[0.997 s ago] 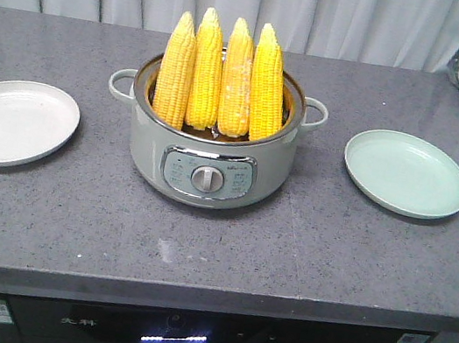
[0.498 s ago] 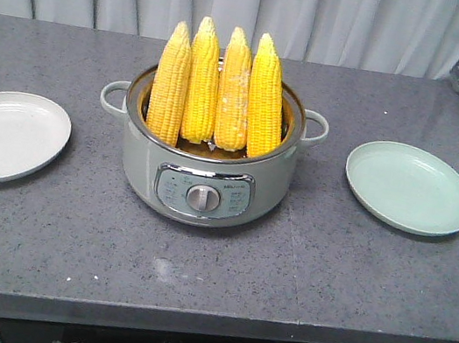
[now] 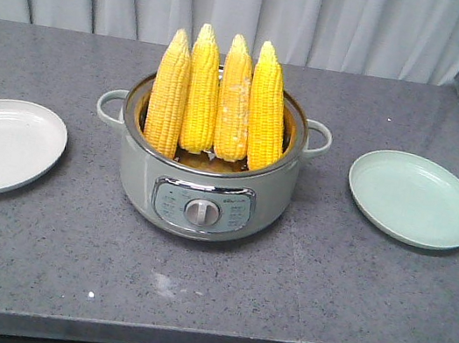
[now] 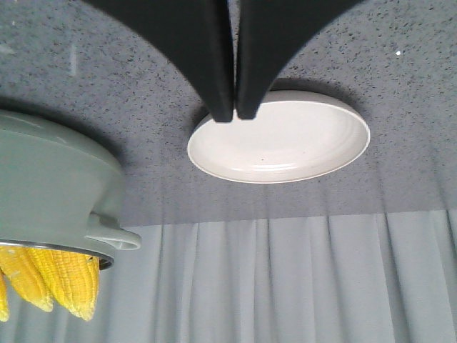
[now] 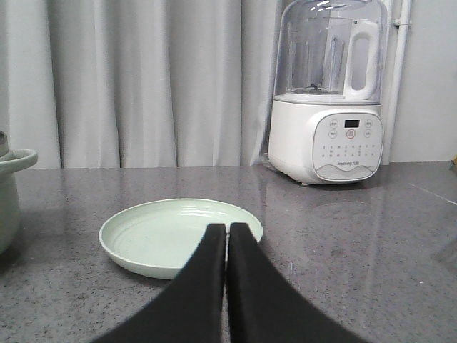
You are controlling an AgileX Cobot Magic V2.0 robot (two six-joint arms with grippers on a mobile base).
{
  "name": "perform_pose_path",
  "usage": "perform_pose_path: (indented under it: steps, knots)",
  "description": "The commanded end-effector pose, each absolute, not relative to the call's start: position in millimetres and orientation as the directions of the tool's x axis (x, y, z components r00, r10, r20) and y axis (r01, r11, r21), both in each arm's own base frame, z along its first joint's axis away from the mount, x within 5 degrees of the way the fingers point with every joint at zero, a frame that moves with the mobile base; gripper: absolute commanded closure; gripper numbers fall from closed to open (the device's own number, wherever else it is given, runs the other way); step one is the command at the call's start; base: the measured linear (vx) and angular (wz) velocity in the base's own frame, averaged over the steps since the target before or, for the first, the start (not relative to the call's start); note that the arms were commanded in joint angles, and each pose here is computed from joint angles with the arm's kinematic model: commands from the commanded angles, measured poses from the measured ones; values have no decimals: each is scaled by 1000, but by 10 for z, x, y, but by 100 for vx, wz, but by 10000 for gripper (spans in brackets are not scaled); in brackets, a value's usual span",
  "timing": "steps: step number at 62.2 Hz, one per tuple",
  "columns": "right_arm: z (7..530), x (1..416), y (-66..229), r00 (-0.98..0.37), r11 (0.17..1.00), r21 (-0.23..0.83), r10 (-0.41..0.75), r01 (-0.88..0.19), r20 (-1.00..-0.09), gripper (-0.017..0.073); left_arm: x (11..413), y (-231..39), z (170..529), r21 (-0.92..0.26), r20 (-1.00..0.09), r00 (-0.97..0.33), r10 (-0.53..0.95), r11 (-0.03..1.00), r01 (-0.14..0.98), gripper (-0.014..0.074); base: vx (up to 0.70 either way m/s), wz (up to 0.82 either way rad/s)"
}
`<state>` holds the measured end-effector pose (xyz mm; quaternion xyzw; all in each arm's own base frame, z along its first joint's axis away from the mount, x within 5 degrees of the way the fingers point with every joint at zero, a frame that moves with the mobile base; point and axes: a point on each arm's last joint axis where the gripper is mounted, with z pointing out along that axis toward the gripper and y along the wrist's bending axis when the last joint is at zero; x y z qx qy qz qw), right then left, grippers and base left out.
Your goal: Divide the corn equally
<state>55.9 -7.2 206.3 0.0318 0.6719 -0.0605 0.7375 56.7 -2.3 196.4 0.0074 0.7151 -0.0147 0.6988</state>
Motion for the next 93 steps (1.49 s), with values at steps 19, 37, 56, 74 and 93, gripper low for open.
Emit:
perform_pose_path:
  steps: [19, 37, 56, 74, 93]
  knots:
    - [2113, 550, -70, 164, 990, -42, -64, 136, -984, 562, 560, -12, 1986, -19, -999, 49, -20, 1000, 20, 600, 3, 0]
    - [2113, 550, -70, 164, 990, -42, -64, 136, -984, 562, 560, -12, 1986, -19, -999, 49, -20, 1000, 20, 600, 2, 0]
    - [2113, 550, -70, 164, 990, -42, -64, 136, -984, 562, 560, -12, 1986, -19, -999, 49, -20, 1000, 20, 600, 0, 0]
    - [2113, 550, -70, 164, 990, -42, -64, 136, -984, 562, 560, -12, 1986, -19, -999, 49, -20, 1000, 20, 600, 0, 0]
    - [2113, 550, -70, 164, 990, -42, -64, 136, -984, 562, 560, -12, 1986, -19, -999, 49, -20, 1000, 20, 600, 0, 1]
